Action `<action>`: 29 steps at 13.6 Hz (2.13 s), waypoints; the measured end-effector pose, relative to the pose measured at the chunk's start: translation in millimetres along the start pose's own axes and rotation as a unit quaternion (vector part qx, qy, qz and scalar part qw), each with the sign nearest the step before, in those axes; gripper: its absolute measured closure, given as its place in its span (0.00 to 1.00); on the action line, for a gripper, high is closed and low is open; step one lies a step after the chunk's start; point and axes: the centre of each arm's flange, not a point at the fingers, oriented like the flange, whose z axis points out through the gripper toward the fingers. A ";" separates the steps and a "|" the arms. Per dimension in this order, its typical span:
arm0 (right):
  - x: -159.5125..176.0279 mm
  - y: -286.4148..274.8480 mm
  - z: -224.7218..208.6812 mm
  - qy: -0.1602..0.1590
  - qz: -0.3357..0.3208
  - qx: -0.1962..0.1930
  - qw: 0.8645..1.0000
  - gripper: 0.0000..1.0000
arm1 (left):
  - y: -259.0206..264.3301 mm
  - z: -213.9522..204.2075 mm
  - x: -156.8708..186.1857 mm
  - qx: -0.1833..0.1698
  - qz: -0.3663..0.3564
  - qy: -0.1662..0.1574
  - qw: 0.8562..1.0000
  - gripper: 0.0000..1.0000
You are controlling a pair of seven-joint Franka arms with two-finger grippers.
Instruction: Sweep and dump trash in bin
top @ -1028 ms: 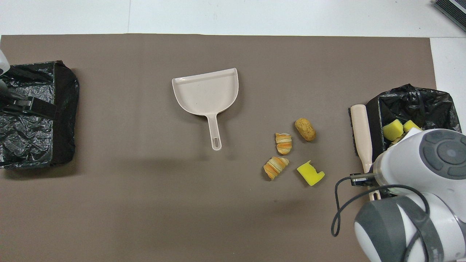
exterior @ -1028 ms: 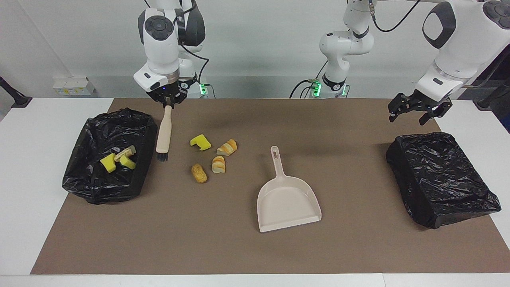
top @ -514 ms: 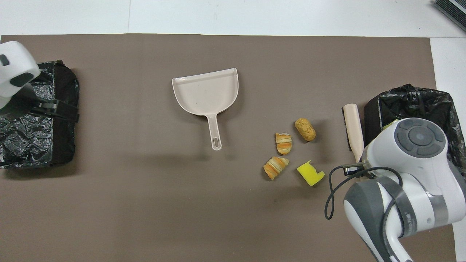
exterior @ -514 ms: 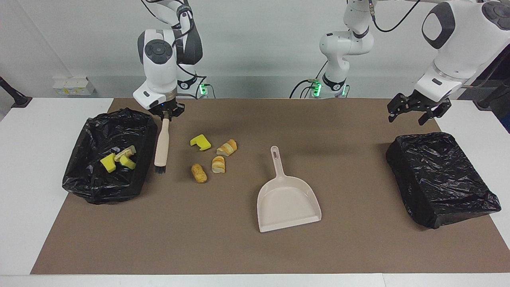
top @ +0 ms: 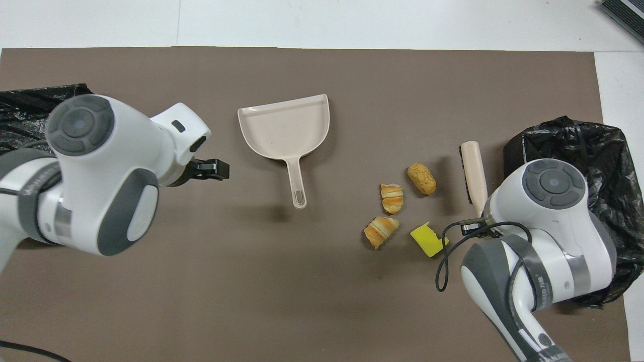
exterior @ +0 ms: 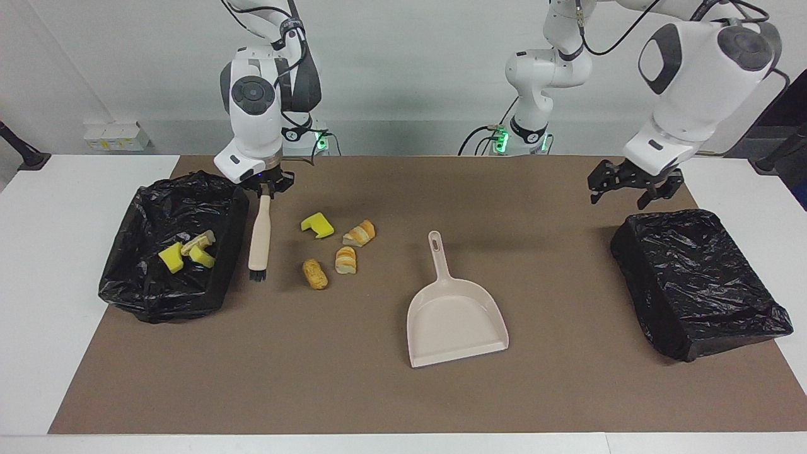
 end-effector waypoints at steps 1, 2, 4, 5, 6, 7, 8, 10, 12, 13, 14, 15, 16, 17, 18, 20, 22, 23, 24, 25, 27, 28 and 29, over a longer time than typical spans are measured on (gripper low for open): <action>0.4 -4.2 4.0 -0.004 -0.004 0.000 1.000 0.74 | 14.7 18.7 -7.6 -0.006 -0.012 0.012 1.000 0.00; 0.4 -10.1 8.9 -0.009 -0.010 -0.001 1.000 0.74 | 25.8 34.2 -15.2 -0.009 -0.037 0.016 0.999 0.00; 0.0 -25.8 19.5 -0.020 -0.027 -0.004 0.999 0.74 | 45.1 46.5 -27.2 -0.013 -0.073 0.019 0.997 0.00; 0.8 -34.7 25.7 -0.024 -0.035 -0.004 0.999 0.74 | 50.6 45.7 -28.4 -0.017 -0.080 0.023 0.996 0.00; 2.8 -45.5 31.9 -0.025 -0.044 0.000 0.999 0.74 | 55.9 45.6 -28.7 -0.021 -0.085 0.030 0.996 0.00; 3.9 -58.7 36.2 -0.025 -0.053 0.006 0.998 0.74 | 65.9 48.5 -30.8 -0.025 -0.091 0.035 0.995 0.00; 2.9 -72.9 37.5 -0.026 -0.061 0.012 0.998 0.74 | 79.7 54.0 -34.5 -0.030 -0.099 0.037 0.994 0.00; -1.6 -95.8 32.0 -0.025 -0.058 0.023 0.998 0.74 | 112.3 66.4 -40.8 -0.037 -0.099 0.038 0.994 0.00; -2.2 -100.4 23.9 -0.022 -0.034 0.025 0.999 0.74 | 142.8 76.3 -41.5 -0.035 -0.103 0.039 0.993 0.00; -2.0 -96.3 15.8 -0.022 -0.019 0.024 0.999 0.74 | 157.3 83.5 -42.1 -0.027 -0.106 0.044 0.993 0.00; -3.3 -88.9 3.3 -0.022 -0.004 0.022 0.999 0.74 | 171.5 93.5 -42.6 -0.015 -0.110 0.050 0.993 0.00; -7.1 -80.6 -9.7 -0.023 0.009 0.018 1.000 0.74 | 180.6 101.0 -41.1 -0.007 -0.110 0.056 0.992 0.06; -13.9 -71.5 -21.0 -0.025 0.019 0.009 0.999 0.74 | 183.7 104.5 -37.1 -0.003 -0.111 0.060 0.992 0.06; -22.7 -63.3 -28.1 -0.030 0.027 -0.005 0.999 0.74 | 181.4 104.3 -31.3 -0.001 -0.113 0.065 0.991 0.09; -31.7 -58.5 -28.6 -0.035 0.032 -0.013 0.999 0.74 | 176.8 101.8 -25.8 0.000 -0.116 0.070 0.991 0.09; -51.6 -54.8 -13.1 -0.050 0.034 -0.023 0.998 0.74 | 168.7 96.4 -17.1 0.000 -0.122 0.076 0.990 0.16; -67.3 -54.4 10.2 -0.067 0.032 -0.029 0.997 0.74 | 167.0 93.6 -15.7 0.000 -0.124 0.077 0.989 0.39; -69.9 -56.6 21.1 -0.070 0.031 -0.027 0.997 0.74 | 167.7 93.5 -16.3 0.000 -0.123 0.077 0.989 0.52; -70.5 -60.1 30.4 -0.072 0.031 -0.019 0.997 0.74 | 168.3 93.4 -16.7 0.000 -0.122 0.077 0.990 0.65; -69.6 -65.5 39.4 -0.073 0.032 -0.005 0.997 0.74 | 168.1 93.4 -16.7 0.001 -0.117 0.077 0.990 0.69; -64.7 -83.1 49.8 -0.065 0.024 0.015 0.997 0.74 | 159.4 92.6 -11.2 0.006 -0.082 0.077 0.994 0.69; -64.4 -95.9 52.9 -0.062 0.014 0.018 0.998 0.74 | 147.4 90.6 -4.1 0.010 -0.057 0.078 0.995 0.69; -65.0 -109.7 55.1 -0.059 0.006 0.026 0.998 0.74 | 132.9 85.5 4.2 0.014 -0.032 0.079 0.996 0.69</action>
